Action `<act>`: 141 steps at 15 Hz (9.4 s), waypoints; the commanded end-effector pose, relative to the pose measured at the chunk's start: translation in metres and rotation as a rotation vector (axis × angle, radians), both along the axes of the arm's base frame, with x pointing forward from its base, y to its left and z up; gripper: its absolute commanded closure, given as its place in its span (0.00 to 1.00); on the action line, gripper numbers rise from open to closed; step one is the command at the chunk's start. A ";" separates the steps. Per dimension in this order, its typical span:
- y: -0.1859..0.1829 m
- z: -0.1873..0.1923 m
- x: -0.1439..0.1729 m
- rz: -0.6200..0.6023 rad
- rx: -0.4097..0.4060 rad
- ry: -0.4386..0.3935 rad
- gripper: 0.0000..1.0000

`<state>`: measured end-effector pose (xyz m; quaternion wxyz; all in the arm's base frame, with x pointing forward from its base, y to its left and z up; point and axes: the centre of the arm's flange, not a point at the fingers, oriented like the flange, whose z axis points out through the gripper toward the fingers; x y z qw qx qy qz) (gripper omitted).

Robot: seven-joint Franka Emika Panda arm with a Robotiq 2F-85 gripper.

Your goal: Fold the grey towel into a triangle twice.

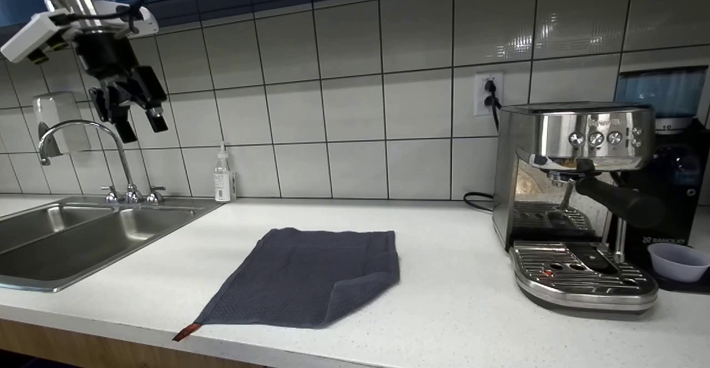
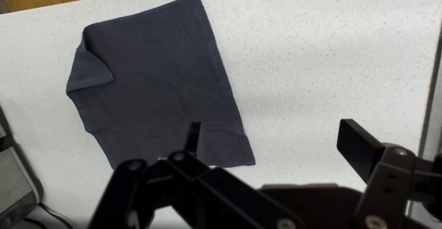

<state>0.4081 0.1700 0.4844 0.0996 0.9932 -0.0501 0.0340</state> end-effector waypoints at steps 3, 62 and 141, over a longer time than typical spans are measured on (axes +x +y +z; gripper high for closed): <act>-0.028 -0.036 -0.012 0.009 -0.048 0.012 0.00; -0.268 -0.278 0.032 -0.200 -0.276 0.232 0.00; -0.259 -0.203 0.051 -0.238 -0.272 0.048 1.00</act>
